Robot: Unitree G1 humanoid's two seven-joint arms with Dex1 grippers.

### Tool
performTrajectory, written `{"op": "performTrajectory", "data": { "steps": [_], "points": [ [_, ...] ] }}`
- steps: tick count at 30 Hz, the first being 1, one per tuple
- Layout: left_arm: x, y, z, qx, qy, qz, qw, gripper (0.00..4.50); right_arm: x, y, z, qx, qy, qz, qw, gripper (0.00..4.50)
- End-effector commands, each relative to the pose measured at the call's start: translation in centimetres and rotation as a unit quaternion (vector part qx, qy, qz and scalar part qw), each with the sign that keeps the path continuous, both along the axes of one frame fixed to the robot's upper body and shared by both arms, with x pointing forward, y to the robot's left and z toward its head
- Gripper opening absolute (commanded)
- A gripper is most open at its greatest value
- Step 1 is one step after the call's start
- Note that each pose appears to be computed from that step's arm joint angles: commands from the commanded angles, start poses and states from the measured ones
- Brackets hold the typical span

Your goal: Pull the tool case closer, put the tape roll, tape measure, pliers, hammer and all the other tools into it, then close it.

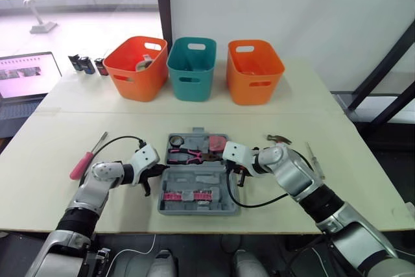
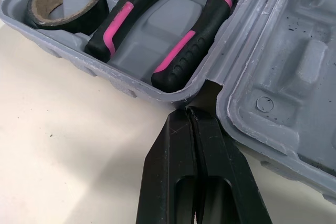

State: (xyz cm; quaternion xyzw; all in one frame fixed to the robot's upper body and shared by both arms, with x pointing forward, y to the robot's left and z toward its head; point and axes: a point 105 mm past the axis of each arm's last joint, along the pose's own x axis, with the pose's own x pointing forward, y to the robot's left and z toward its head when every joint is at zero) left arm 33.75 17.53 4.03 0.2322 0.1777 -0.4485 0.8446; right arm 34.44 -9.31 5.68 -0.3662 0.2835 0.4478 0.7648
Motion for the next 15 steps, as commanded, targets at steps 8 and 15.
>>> {"op": "performTrajectory", "data": {
  "steps": [8,15],
  "points": [
    [-1.2,-0.2,-0.8,0.001,0.020,-0.011,1.000,0.01,-0.9,2.2,-0.1,0.019,0.005,0.039,0.999,0.00],
    [-1.6,0.4,-1.0,0.002,0.022,0.001,1.000,0.01,-0.6,2.4,0.0,0.019,0.002,0.040,0.999,0.00]
  ]
}}
